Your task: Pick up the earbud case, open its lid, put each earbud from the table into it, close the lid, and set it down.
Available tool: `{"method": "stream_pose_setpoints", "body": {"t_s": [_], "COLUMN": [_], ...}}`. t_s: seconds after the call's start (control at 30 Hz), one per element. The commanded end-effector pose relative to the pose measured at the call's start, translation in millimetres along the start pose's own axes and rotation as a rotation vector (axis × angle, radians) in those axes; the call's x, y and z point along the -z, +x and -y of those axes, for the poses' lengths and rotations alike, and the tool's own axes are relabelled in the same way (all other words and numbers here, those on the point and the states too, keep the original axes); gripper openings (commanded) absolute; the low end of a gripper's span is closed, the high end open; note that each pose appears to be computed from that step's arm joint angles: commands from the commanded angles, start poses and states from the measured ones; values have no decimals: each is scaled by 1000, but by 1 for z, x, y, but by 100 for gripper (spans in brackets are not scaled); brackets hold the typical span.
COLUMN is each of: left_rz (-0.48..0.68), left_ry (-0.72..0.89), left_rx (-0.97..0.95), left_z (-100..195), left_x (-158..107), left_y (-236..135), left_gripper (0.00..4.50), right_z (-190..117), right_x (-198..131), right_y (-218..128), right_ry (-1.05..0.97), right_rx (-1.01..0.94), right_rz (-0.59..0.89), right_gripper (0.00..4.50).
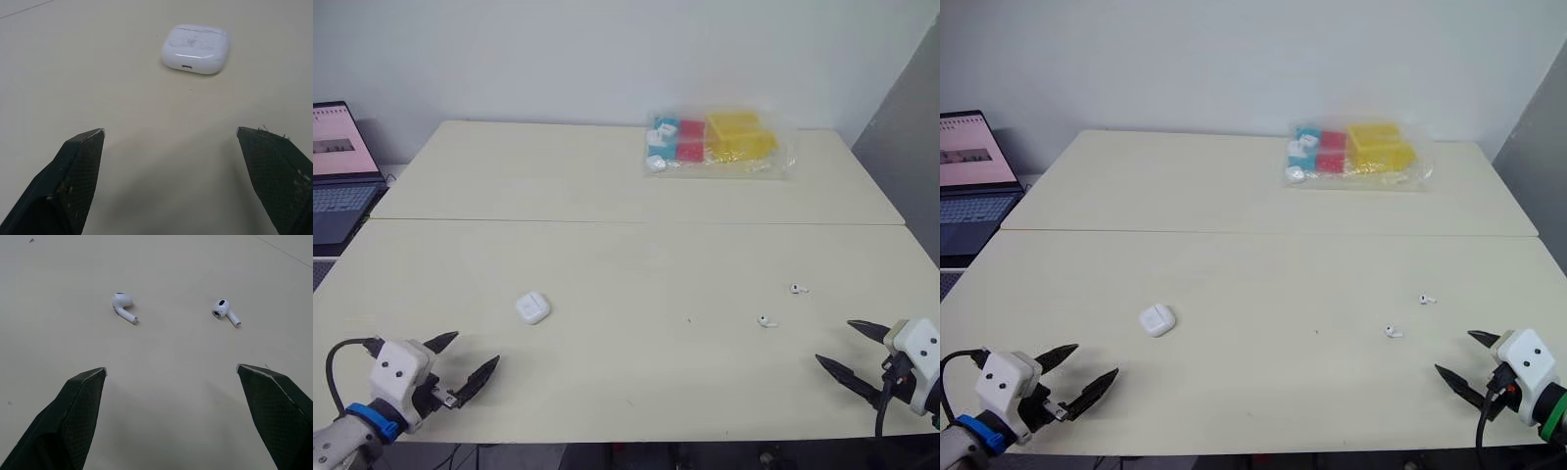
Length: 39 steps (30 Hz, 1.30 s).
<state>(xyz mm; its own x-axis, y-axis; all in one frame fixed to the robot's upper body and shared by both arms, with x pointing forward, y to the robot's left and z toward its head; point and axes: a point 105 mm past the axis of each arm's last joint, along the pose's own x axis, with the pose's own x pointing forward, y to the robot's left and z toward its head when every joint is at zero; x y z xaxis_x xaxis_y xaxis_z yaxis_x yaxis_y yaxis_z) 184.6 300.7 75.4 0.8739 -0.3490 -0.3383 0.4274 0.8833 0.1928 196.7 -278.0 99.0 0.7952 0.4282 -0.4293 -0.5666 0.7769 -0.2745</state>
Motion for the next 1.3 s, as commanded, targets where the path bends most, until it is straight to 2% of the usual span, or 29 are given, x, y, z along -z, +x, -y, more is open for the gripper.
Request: {"method": "stream_pose_setpoints", "body": {"t_s": [0.03,0.2,0.37,0.47,0.63,0.87,0.97,1.1,1.3], "left_rz": [5,13,-15,-18,-85,-133,-149,-173,-236], "left_ry": [26,82,118,153,187,230,195,169,242], "left_rx": [17,87,124,167,247,341,349,363,377], "left_z": [-7,-9,-12,-15,-16,-17,-19,-16,-16], "left_x": [-13,-28,-32,-41,-53,-66,-70,-71,-61], "left_y": [-5,3,6,10,23,36,47,62,80], "left_gripper": [450,450,450,450,450,450,450,450,450], "right_z": [2,-9,-30,-41,-62,-66,-67,-71,-76], "right_x": [-15,-55,-80,-109,-134,-139,-138,-137,-138], "right_y": [2,19,29,36,38,39,43,46,52], "right_ry": [-32,-118,-285,-317,-391,-461,-475,-480,-508], "right_rx": [-19,-187,-393,-499,-702,-806,-814,-828,-842], "right_rz": [43,124,103,141,141,121,131,140,149], "right_gripper": [447,447,447,447,447,447,447,447,447]}}
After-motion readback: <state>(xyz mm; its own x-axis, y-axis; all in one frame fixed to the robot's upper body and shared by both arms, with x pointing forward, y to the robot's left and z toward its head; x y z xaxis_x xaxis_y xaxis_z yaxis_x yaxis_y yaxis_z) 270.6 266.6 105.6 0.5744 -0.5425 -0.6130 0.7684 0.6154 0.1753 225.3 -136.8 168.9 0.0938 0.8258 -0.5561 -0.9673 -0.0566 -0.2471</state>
